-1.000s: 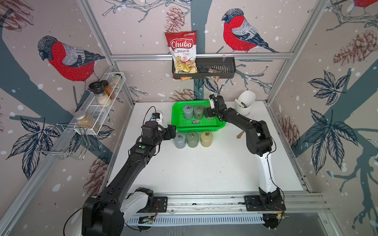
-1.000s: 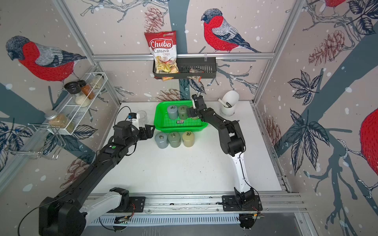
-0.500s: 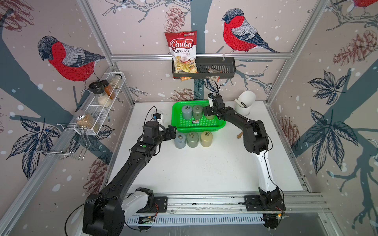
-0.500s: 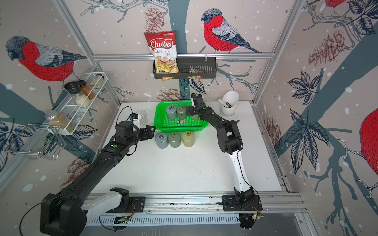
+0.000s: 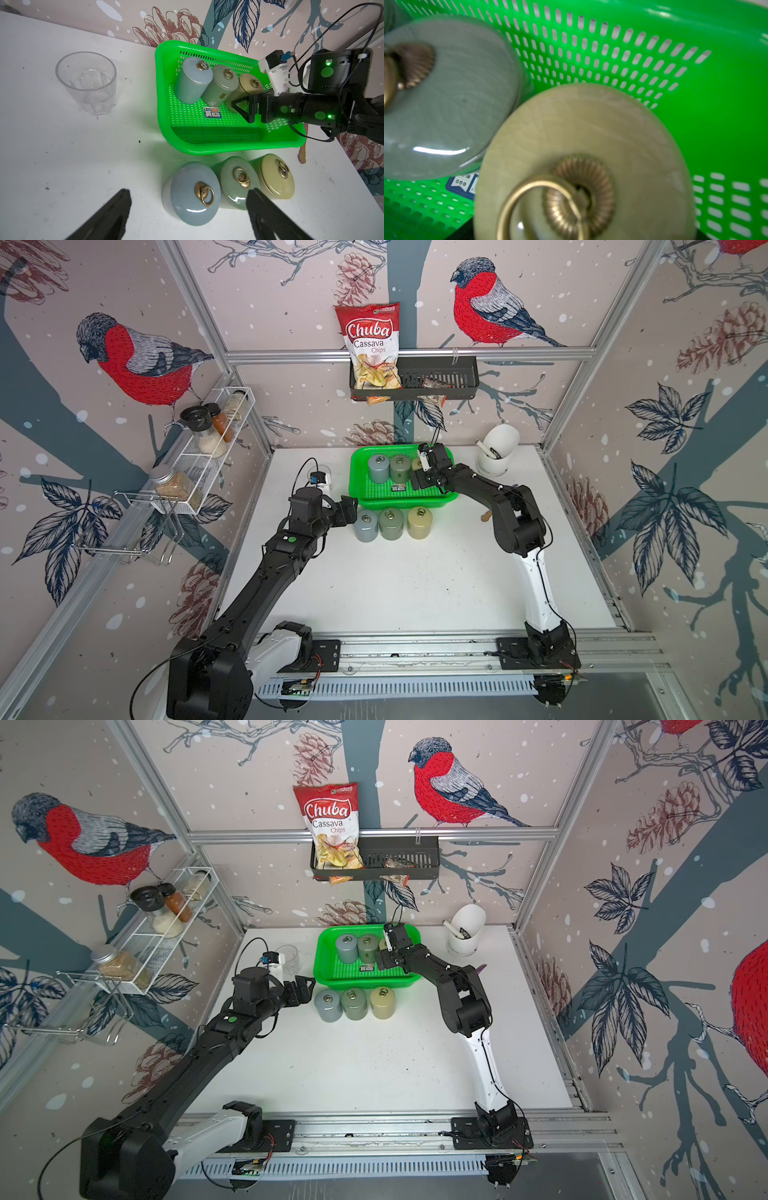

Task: Take the tea canister out of the basket
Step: Pick up the tea canister from the basket.

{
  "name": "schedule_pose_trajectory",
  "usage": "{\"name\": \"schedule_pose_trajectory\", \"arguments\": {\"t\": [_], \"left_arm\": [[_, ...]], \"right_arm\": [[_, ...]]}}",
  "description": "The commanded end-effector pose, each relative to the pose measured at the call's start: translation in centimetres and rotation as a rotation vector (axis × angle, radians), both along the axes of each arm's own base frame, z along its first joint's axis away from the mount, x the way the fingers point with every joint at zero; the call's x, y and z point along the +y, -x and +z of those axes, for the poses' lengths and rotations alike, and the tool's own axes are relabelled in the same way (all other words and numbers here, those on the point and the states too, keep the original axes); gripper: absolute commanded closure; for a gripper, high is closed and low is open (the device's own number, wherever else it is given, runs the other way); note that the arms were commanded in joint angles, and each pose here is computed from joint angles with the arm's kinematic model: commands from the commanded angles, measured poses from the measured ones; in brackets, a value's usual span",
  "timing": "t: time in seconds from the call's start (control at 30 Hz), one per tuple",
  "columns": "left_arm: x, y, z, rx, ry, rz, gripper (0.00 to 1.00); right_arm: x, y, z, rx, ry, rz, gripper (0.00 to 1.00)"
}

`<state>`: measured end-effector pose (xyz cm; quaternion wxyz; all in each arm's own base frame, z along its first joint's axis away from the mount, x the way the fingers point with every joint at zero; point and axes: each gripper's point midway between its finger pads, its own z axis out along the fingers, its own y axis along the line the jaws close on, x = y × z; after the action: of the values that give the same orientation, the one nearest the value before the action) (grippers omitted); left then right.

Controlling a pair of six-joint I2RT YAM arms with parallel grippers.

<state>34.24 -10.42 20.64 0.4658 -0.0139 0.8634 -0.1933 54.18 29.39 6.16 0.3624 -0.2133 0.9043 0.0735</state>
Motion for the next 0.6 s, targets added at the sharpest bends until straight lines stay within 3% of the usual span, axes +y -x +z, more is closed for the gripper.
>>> {"name": "schedule_pose_trajectory", "arguments": {"t": [0.0,0.47,0.57], "left_arm": [[0.0,-0.1,0.5,-0.025,-0.004,0.001,0.09],[0.3,-0.2,0.8,-0.032,-0.019,0.007,0.08],[0.3,-0.3,0.8,-0.031,-0.019,0.007,0.08]], "right_arm": [[-0.9,-0.3,0.4,-0.011,0.022,-0.042,0.00],[0.2,-2.0,0.2,-0.021,0.010,0.009,0.00],[0.3,-1.7,-0.2,-0.009,0.009,0.019,0.05]]}}
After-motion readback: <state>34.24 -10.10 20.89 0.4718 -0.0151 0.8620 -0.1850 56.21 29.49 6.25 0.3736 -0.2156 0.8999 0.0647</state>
